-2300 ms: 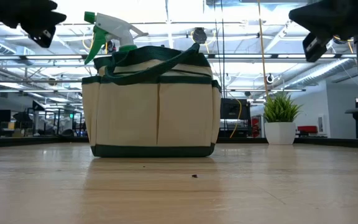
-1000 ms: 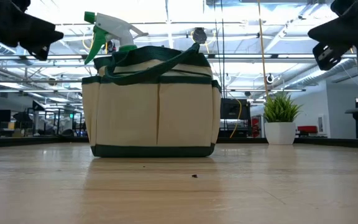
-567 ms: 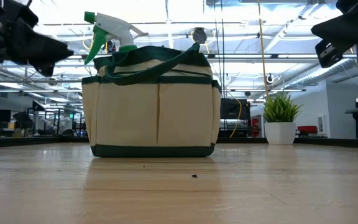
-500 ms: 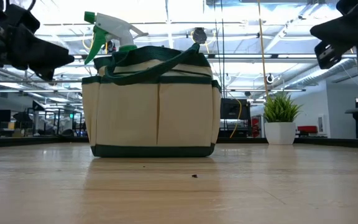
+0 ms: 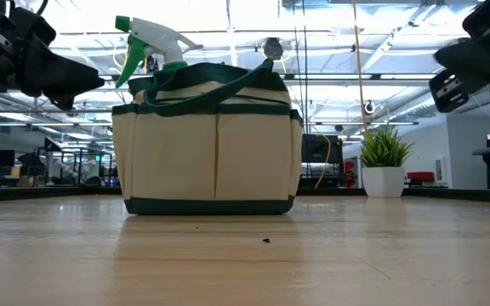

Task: Pick & Place Garden tools in Gardening bag
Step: Return to Home Position

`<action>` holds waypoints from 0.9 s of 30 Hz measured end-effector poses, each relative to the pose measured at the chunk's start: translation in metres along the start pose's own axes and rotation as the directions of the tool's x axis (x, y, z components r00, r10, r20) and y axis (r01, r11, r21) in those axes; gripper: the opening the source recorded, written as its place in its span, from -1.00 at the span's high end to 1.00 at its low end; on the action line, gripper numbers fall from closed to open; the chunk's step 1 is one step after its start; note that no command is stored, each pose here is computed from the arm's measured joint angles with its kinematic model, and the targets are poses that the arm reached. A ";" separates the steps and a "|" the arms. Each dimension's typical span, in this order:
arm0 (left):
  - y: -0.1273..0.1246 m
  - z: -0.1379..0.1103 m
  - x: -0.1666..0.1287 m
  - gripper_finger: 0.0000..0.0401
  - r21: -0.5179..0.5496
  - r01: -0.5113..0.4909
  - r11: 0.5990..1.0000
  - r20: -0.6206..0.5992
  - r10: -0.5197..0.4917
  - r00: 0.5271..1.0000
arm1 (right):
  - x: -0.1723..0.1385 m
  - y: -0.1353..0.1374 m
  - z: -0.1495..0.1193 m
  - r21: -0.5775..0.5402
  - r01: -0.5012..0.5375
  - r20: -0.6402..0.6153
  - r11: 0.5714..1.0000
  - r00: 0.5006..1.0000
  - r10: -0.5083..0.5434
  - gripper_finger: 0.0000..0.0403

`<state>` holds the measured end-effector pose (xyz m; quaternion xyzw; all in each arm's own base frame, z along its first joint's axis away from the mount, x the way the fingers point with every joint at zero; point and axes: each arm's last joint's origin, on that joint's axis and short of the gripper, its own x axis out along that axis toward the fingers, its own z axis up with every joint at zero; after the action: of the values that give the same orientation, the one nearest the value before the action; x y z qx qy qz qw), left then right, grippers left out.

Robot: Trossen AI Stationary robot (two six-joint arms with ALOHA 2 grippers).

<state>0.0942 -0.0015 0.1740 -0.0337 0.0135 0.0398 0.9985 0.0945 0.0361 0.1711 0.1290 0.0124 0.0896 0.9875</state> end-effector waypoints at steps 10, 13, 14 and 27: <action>0.007 0.000 0.000 0.36 0.028 -0.075 0.997 0.002 0.075 0.997 | 0.000 0.001 -0.003 0.008 -0.040 -0.037 0.999 0.998 0.041 1.00; 0.007 0.000 0.000 0.36 0.034 -0.080 0.996 0.002 0.080 0.997 | 0.000 0.001 -0.002 -0.028 -0.043 -0.022 0.999 0.999 0.043 1.00; 0.007 0.000 0.000 0.36 0.034 -0.079 0.996 0.003 0.079 0.997 | 0.000 0.001 -0.001 -0.034 -0.043 -0.016 0.999 0.999 0.043 1.00; 0.007 0.002 0.000 0.36 0.035 -0.078 0.996 0.025 0.077 0.997 | 0.000 0.002 0.001 -0.033 -0.051 0.005 0.998 0.999 0.051 1.00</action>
<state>0.0942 0.0058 0.1758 -0.0149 0.0038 0.0788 0.9968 0.0940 0.0374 0.1724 0.1132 0.0049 0.1147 0.9869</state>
